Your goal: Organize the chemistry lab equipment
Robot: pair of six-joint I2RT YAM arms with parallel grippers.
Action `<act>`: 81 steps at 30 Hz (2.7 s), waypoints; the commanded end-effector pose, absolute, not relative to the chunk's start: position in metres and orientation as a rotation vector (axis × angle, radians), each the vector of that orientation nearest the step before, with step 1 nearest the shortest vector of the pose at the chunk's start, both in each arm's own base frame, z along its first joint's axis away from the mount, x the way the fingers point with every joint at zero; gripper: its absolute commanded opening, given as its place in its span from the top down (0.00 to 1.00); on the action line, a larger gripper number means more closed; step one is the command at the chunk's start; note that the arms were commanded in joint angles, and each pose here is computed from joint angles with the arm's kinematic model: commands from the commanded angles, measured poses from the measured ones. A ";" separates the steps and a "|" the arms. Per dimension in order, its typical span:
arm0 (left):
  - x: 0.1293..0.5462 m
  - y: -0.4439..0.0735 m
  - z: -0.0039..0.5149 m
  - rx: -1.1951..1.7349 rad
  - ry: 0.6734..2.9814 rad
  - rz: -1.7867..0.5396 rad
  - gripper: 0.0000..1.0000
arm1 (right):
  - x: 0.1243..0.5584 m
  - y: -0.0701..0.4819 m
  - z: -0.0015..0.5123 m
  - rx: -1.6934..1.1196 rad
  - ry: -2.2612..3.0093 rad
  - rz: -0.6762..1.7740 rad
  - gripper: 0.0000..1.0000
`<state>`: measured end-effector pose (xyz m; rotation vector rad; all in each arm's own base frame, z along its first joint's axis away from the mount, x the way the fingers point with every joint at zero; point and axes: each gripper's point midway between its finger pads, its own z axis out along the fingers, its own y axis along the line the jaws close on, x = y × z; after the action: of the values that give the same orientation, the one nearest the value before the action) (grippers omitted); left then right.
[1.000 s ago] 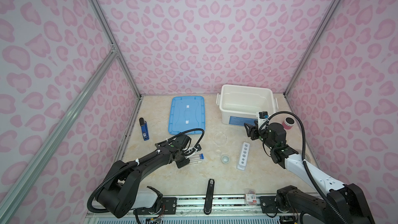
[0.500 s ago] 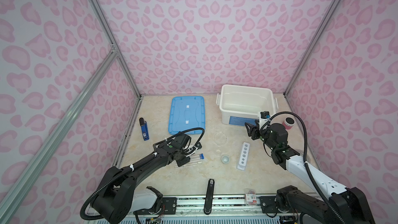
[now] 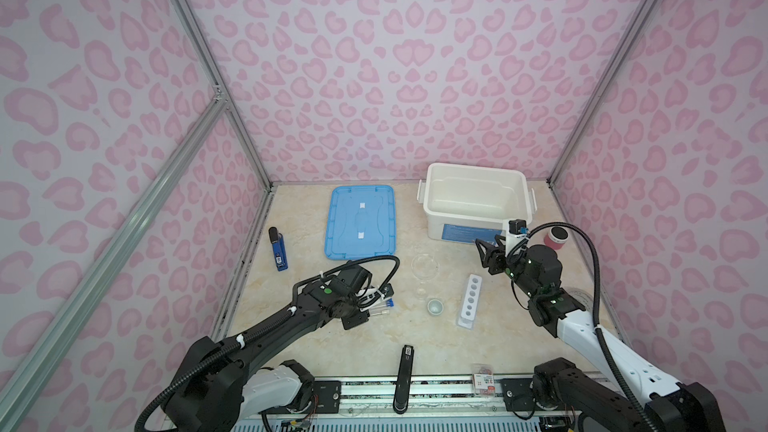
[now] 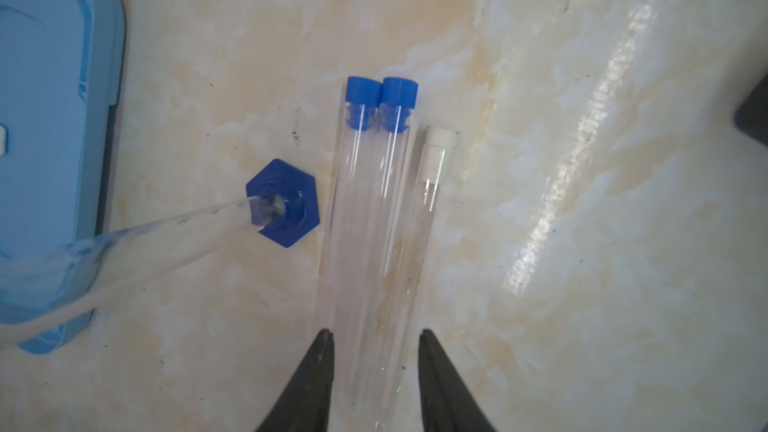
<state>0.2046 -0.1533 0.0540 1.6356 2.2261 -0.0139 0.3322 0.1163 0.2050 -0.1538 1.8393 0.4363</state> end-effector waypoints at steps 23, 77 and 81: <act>0.205 -0.161 0.024 1.740 2.281 -0.003 0.71 | 0.338 0.118 0.188 -0.175 1.869 0.416 0.36; 0.230 -0.217 0.109 1.440 2.045 -0.255 0.85 | 0.309 0.134 0.196 -0.263 2.123 0.517 0.33; 0.235 -0.228 0.134 1.380 1.972 -0.304 0.85 | 0.287 0.160 0.209 -0.393 2.126 0.659 0.31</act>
<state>0.2265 -0.2119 0.1079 1.4526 2.0569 -0.2348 0.3128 0.1400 0.2172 -0.2727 2.0539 0.5386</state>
